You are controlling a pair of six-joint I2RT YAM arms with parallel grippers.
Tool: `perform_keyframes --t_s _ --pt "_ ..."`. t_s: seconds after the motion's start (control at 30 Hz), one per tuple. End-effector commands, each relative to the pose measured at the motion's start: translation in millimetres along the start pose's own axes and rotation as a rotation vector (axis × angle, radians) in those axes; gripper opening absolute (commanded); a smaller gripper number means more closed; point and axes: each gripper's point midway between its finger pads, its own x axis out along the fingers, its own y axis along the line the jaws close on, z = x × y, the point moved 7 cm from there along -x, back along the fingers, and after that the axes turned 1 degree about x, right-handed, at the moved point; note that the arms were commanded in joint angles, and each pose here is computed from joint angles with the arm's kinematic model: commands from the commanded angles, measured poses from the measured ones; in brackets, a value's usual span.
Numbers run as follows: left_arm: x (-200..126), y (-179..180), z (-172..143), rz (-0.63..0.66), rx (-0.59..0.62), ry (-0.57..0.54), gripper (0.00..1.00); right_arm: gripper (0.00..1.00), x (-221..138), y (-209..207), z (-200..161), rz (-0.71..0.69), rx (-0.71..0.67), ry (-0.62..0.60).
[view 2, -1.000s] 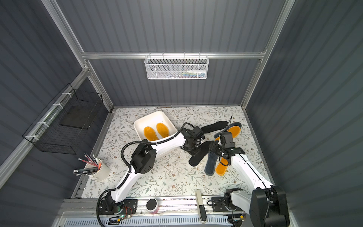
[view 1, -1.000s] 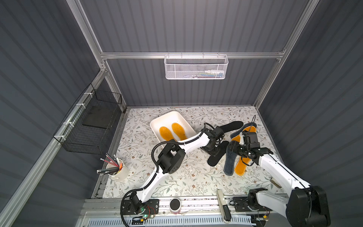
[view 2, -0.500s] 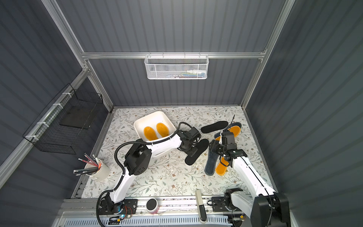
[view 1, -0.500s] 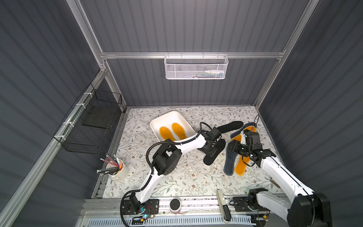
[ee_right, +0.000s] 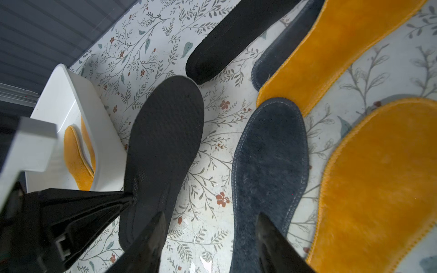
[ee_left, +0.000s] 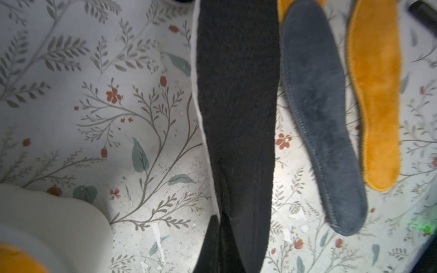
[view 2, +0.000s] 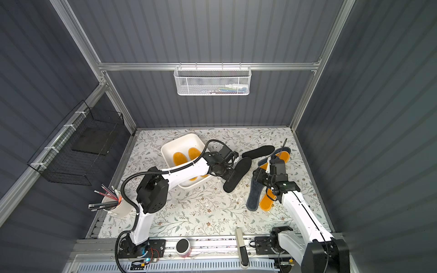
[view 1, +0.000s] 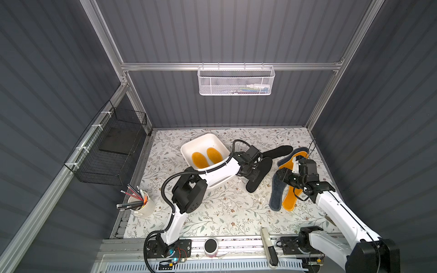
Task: Put the insoles into the storage box
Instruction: Pick up the insole from the center of the board, then place the insole in the storage box.
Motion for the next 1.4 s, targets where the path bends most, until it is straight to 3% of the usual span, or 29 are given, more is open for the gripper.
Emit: perform_keyframes --t_s 0.0,0.2,0.37,0.47,0.57,0.77,1.0,1.2,1.37 --pt "-21 -10 12 -0.056 0.000 -0.084 0.00 0.61 -2 -4 -3 -0.001 0.003 0.005" --pt "-52 -5 26 -0.059 -0.064 -0.210 0.00 0.62 -2 -5 -4 0.004 0.008 0.009" --pt "-89 35 28 -0.017 -0.276 -0.356 0.00 0.61 -1 -5 -4 0.014 0.009 0.018" --pt "-112 66 20 0.061 -0.423 -0.423 0.00 0.61 0 -4 -4 0.022 0.012 0.020" --pt "-135 87 8 0.229 -0.523 -0.461 0.00 0.61 0 -3 -2 0.033 0.018 0.021" --pt "-167 102 -4 0.396 -0.629 -0.542 0.00 0.61 5 -2 -2 0.040 0.027 0.032" --pt "-162 131 -31 0.455 -0.734 -0.486 0.00 0.62 6 -2 -3 0.050 0.033 0.038" --pt "-143 171 -64 0.388 -0.920 -0.375 0.00 0.62 8 -3 -4 0.050 0.040 0.044" --pt "-128 199 -86 0.360 -1.008 -0.306 0.00 0.61 9 -3 -5 0.054 0.042 0.047"
